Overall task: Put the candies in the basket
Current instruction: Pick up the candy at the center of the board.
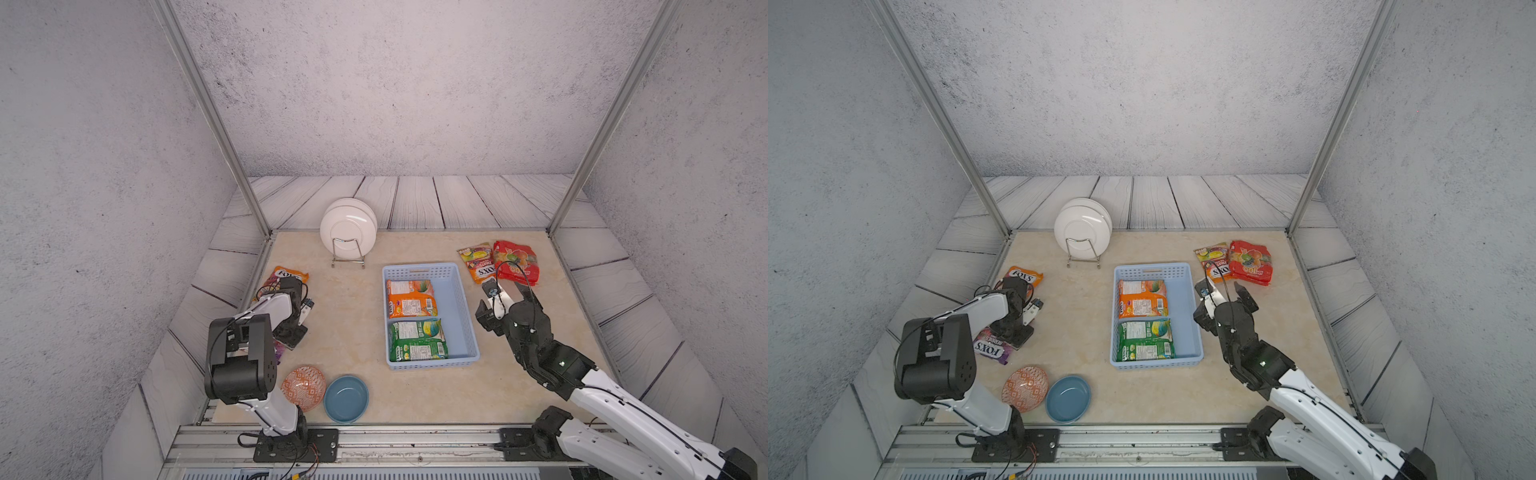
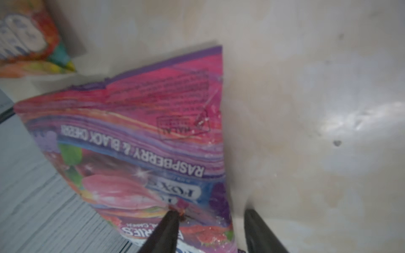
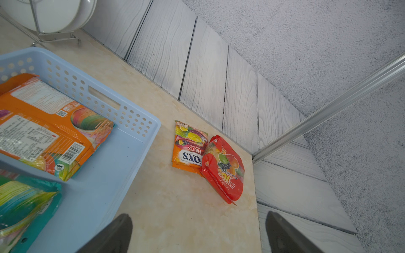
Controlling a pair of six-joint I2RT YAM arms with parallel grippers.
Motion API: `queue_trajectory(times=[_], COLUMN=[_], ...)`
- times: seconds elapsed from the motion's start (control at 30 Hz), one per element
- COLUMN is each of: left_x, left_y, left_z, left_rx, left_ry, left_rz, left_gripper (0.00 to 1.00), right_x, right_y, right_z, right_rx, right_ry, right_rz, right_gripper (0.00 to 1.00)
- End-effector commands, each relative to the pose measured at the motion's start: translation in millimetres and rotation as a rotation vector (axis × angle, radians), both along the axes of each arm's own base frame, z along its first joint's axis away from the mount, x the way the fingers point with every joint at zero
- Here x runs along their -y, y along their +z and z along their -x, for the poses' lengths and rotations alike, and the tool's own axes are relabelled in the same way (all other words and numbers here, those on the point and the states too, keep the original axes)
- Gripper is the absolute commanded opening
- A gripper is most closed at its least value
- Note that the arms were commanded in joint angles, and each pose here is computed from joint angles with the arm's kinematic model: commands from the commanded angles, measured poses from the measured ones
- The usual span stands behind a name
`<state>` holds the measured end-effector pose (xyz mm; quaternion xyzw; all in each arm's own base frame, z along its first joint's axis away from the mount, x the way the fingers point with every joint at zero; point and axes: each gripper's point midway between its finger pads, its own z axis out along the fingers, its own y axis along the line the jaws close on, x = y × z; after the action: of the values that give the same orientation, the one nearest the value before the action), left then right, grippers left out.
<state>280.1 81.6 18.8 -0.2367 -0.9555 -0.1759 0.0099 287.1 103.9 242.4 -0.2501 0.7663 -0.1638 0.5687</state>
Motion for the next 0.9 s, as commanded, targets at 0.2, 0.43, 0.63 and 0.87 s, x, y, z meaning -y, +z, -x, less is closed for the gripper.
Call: queue_trajectory(times=[0.2,0.43,0.63,0.87], left_x=[5.4,11.6,23.6,60.7], left_y=[-3.1,12.0,40.2,90.3], left_z=[8.6,5.8,-3.2,-20.3], left_rx=[-0.013,0.019,0.081,0.193], left_ry=[0.01,-0.004,-0.026,-0.094], left_rz=[0.041,0.073,0.127,0.289], left_gripper=[0.05,0.0,0.0,0.0], right_x=[2.4,1.7,0.5,1.1], right_y=[4.9,5.5,7.1,5.2], right_z=[1.8,0.7,-0.9,-1.3], right_rx=[0.023,0.026,0.036,0.035], right_ry=[-0.005,-0.004,-0.001,-0.004], right_rz=[-0.015,-0.017,-0.011,-0.004], right_gripper=[0.99,0.99,0.99,0.99])
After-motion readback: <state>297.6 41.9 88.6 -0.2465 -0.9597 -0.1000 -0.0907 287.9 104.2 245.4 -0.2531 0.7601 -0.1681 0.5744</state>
